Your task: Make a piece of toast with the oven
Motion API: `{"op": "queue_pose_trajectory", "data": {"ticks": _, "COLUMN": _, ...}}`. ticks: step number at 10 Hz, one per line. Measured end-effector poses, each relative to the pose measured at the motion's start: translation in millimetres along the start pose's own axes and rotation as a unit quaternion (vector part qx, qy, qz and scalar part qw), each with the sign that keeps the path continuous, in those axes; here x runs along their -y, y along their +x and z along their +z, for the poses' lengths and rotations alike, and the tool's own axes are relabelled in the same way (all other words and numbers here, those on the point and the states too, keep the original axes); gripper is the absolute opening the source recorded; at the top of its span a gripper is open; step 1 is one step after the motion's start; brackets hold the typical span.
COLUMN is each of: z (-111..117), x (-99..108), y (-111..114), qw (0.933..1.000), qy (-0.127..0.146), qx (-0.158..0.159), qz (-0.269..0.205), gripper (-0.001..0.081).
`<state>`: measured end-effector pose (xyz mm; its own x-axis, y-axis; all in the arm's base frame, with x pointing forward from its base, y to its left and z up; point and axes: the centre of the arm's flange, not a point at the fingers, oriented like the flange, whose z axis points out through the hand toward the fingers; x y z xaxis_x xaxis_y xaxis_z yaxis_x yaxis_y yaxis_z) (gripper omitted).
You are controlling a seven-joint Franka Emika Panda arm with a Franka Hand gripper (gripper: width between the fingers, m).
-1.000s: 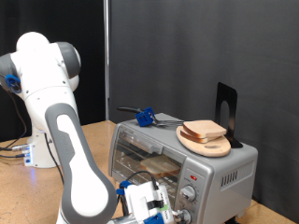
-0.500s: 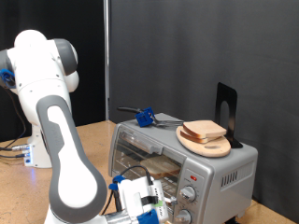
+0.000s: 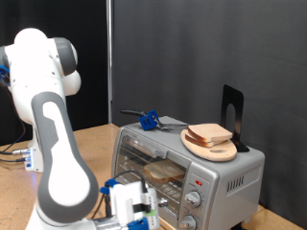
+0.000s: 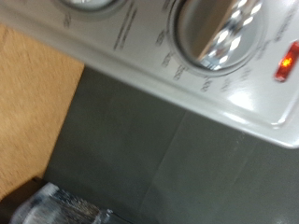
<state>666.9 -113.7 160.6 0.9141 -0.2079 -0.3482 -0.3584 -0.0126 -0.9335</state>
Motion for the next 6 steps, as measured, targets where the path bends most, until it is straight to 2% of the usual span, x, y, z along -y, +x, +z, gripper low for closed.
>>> {"op": "queue_pose_trajectory", "data": {"ticks": 2, "z": -30, "x": 15, "y": -6, "qw": 0.9994, "qy": -0.016, "qx": 0.016, "qz": 0.028, "gripper": 0.0808}}
{"op": "queue_pose_trajectory", "data": {"ticks": 4, "z": -55, "x": 27, "y": -19, "qw": 0.9985, "qy": -0.012, "qx": 0.036, "qz": 0.039, "gripper": 0.0808}}
{"op": "queue_pose_trajectory", "data": {"ticks": 6, "z": -70, "x": 33, "y": -30, "qw": 0.9982, "qy": -0.01, "qx": 0.044, "qz": 0.041, "gripper": 0.0808}}
